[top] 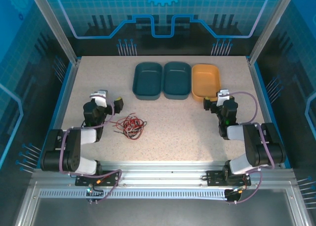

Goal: Untangle the cables

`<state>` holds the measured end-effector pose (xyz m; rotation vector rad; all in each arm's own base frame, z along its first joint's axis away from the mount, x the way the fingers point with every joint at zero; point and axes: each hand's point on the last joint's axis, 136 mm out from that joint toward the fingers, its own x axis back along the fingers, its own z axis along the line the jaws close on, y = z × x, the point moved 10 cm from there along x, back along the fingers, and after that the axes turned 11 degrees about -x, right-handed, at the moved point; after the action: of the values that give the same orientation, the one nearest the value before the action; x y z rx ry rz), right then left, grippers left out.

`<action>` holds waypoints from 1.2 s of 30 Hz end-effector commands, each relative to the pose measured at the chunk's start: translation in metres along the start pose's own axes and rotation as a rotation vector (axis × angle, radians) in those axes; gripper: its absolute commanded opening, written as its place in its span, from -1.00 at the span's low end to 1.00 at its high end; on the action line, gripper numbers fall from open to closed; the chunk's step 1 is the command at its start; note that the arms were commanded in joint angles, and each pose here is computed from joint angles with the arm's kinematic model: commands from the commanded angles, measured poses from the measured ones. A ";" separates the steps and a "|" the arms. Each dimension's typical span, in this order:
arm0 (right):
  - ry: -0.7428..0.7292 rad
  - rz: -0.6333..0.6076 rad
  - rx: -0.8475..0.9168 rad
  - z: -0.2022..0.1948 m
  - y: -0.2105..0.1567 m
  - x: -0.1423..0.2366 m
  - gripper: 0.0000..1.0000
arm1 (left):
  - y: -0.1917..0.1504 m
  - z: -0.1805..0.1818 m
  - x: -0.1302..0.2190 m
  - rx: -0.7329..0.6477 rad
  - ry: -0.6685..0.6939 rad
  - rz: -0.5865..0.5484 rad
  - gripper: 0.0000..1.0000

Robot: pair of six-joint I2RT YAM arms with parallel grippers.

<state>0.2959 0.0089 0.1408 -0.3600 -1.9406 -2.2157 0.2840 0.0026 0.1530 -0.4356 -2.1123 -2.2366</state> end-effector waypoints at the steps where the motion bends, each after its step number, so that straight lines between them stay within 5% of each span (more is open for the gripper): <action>1: -0.040 -0.024 -0.007 0.002 0.010 0.011 1.00 | 0.012 0.004 0.008 0.034 0.058 0.011 0.98; 6: -0.117 -0.018 -0.012 0.004 0.023 0.030 0.99 | 0.044 0.008 0.023 0.088 0.108 -0.003 0.99; 16: -0.221 0.001 -0.151 0.009 0.048 0.090 0.99 | 0.063 0.011 0.062 0.448 0.272 0.110 0.98; 20: -0.234 0.054 -0.269 0.011 0.052 0.111 0.99 | 0.049 0.004 0.071 0.546 0.265 0.275 0.98; 25: -0.263 0.172 -0.310 0.030 0.049 0.123 0.99 | 0.025 -0.014 0.073 0.618 0.143 0.468 0.98; 36: -0.266 0.423 -0.218 0.102 0.050 0.104 0.99 | -0.007 -0.058 0.073 0.671 -0.062 0.656 0.99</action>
<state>0.2182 0.0975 0.2289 -0.9352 -1.5790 -2.1891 0.2097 -0.0339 0.1775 -0.8603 -2.1726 -1.2428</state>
